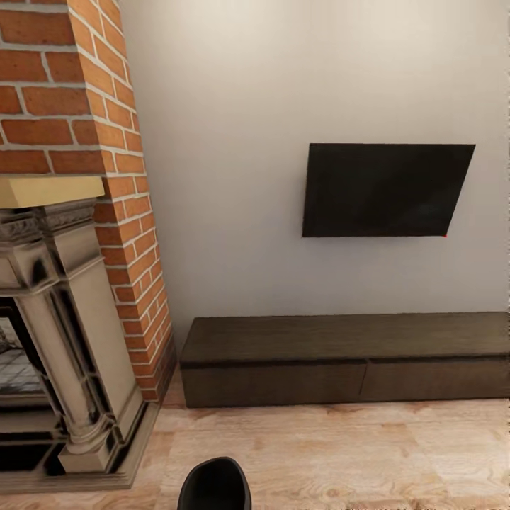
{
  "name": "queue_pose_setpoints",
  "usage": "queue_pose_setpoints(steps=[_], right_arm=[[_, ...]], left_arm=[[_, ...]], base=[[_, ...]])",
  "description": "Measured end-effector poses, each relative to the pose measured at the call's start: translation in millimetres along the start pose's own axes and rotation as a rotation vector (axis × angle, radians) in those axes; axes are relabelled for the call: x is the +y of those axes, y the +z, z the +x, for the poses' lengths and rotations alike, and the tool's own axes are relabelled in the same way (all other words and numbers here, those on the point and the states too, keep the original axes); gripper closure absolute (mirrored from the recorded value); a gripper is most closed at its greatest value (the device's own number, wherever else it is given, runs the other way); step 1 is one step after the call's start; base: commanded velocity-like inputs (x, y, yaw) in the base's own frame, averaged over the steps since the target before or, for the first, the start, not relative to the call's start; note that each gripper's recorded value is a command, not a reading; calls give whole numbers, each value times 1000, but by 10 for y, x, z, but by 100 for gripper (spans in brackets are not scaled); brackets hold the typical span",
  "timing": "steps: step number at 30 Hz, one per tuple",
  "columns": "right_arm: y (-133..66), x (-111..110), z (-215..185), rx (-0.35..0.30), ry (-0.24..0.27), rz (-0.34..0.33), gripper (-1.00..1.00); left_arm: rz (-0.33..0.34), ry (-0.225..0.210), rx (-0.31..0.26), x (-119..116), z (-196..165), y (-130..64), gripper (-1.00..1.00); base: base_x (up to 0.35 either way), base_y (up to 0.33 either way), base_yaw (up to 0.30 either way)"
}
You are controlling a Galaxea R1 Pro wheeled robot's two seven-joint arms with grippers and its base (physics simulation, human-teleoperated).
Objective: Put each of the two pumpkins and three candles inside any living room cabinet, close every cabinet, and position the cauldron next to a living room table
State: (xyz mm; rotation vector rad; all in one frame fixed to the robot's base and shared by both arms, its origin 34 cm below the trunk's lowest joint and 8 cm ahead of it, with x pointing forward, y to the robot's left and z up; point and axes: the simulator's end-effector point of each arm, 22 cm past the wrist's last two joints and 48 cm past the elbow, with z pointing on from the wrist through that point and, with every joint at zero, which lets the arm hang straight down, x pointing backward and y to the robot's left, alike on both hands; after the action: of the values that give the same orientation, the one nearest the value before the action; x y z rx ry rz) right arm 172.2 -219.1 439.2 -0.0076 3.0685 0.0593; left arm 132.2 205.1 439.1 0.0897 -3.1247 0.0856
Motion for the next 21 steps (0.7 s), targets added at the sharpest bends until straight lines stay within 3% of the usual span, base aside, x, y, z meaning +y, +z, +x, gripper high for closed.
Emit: queue_pose_setpoints(steps=[14,21], right_arm=[[0,0,0,0,1,0,-100],[0,7,1,0,3,-1,-100]], left_arm=[[1,0,0,-2,0,0,-100],[1,0,0,-3,0,0,-100]], base=[[23,174,-14],[11,47,0]])
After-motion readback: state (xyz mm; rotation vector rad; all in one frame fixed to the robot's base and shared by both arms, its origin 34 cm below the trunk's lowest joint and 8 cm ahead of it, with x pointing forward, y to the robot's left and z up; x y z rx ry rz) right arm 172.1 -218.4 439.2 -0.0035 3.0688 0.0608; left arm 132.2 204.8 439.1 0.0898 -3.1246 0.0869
